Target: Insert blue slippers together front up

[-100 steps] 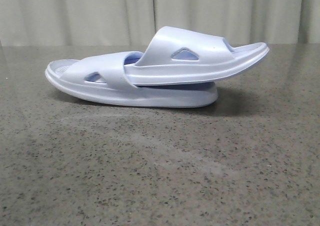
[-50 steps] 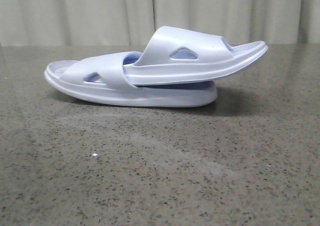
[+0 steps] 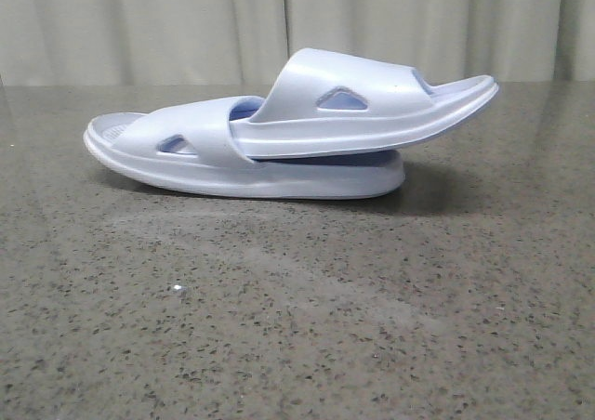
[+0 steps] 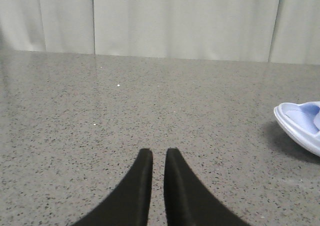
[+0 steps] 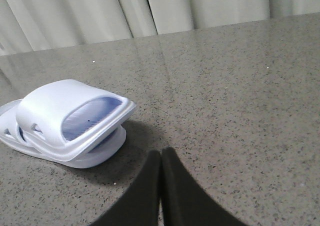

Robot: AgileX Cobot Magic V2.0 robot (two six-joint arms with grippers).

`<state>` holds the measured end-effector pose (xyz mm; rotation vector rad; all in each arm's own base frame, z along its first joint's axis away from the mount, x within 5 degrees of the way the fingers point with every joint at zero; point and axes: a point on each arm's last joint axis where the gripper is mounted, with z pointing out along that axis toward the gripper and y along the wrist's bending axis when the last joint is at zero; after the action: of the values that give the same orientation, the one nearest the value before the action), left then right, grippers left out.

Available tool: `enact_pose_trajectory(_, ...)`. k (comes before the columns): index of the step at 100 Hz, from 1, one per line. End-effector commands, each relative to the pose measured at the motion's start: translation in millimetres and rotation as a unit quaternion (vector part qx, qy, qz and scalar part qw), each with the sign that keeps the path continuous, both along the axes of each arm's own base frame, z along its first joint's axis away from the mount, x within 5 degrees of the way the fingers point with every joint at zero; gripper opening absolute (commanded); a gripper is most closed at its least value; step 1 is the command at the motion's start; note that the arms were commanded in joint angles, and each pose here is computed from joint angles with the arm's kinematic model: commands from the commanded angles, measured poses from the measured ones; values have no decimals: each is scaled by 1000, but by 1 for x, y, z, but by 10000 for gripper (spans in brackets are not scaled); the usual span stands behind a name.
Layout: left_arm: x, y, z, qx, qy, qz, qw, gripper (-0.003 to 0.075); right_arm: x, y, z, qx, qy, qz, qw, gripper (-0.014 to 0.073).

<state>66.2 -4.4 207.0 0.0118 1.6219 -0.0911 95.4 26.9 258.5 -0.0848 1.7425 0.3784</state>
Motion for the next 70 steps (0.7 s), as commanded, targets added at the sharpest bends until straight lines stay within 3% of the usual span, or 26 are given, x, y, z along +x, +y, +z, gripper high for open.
enact_pose_trajectory(1, 0, -1, 9, -13, -66, -5, 998, 15, 1, 0, 10, 6, -16, -4, 1000, -85)
enact_pose_trajectory(70, 1, -1, 2, 11, -44, -5, 999, 15, 1, 0, 10, 6, -16, -4, 1000, -85)
